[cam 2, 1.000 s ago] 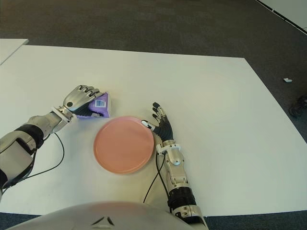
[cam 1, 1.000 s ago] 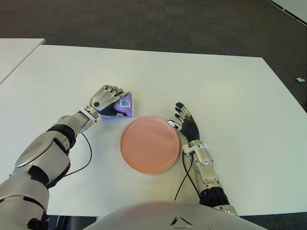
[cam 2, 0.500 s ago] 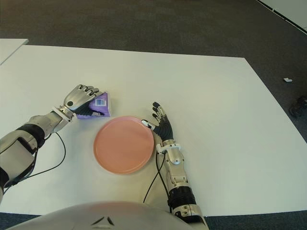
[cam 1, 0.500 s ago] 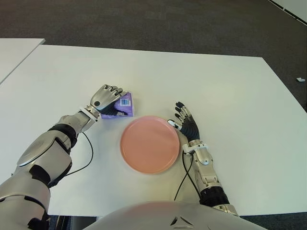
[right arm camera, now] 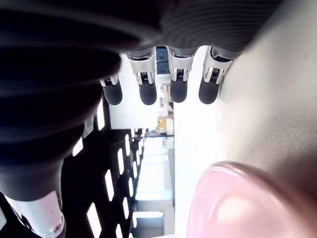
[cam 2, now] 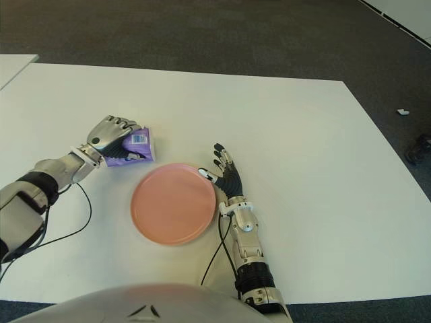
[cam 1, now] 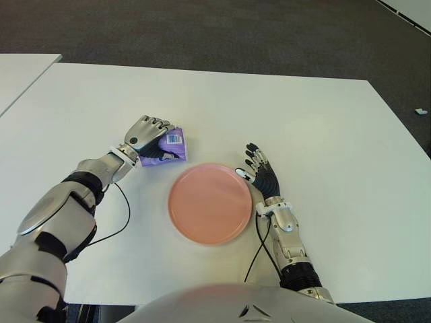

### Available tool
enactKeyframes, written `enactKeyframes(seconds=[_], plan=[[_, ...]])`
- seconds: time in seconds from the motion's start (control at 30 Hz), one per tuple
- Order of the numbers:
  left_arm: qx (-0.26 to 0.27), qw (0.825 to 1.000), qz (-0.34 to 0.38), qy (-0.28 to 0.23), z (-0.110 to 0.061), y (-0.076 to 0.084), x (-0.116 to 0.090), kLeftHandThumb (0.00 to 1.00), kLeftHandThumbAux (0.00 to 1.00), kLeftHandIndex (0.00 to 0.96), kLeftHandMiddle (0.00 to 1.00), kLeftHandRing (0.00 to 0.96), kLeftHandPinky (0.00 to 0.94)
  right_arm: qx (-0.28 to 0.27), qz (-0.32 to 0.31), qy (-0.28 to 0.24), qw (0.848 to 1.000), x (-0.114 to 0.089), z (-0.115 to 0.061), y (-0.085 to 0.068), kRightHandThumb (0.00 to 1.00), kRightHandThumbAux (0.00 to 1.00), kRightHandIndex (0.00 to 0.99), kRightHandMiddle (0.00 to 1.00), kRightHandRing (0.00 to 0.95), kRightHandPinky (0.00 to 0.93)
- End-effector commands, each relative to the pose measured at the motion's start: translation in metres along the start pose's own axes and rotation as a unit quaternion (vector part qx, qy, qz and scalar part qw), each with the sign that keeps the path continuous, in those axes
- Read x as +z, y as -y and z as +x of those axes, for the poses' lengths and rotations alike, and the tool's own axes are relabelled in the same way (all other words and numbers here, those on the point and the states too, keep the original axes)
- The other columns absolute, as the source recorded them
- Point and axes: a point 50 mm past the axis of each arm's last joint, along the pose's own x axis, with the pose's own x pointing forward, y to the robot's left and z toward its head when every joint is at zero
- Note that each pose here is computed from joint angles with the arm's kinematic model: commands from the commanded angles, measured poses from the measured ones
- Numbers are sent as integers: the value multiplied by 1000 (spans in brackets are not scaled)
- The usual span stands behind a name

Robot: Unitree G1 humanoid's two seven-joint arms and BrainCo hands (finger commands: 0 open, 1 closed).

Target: Put the tissue paper into the plate.

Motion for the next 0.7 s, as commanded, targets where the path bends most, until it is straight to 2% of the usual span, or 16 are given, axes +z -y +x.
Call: enactKeyframes(seconds=[0.03,0.13,0.2,0.3,0.33,0.4,0.53,0.67,0.7], plan=[[75,996,-38,-1,18,-36,-4,731,698,443,853,838,839,-18,9,-94,995,-34,-23,6,43,699,4,23,12,20],[135,987,-87,11,28,-62,3,734,697,444,853,841,842,-16,10,-95,995,-35,-23,7,43,702,2,24,13,19],[147,984,-99,14,29,-68,6,735,697,444,854,844,846,-16,11,-95,995,-35,-24,7,42,704,0,25,14,19],[204,966,-144,61,31,-92,29,737,697,444,859,851,854,-17,11,-95,995,-36,-24,7,41,706,0,25,14,17],[226,956,-164,87,32,-102,43,738,697,444,860,852,855,-16,11,-95,995,-36,-24,7,41,706,0,25,14,16],[245,944,-187,117,31,-114,61,741,697,443,864,859,860,-16,11,-96,995,-36,-24,7,39,704,0,23,13,12],[245,937,-209,134,27,-119,73,743,697,443,867,863,861,-17,10,-96,995,-36,-24,6,38,702,0,22,11,10],[203,934,-242,167,13,-111,91,745,696,443,863,862,858,-17,12,-97,995,-35,-23,5,37,698,0,21,9,8],[185,934,-250,175,9,-105,95,745,696,443,862,861,857,-17,12,-97,995,-35,-23,5,37,697,0,21,9,7]])
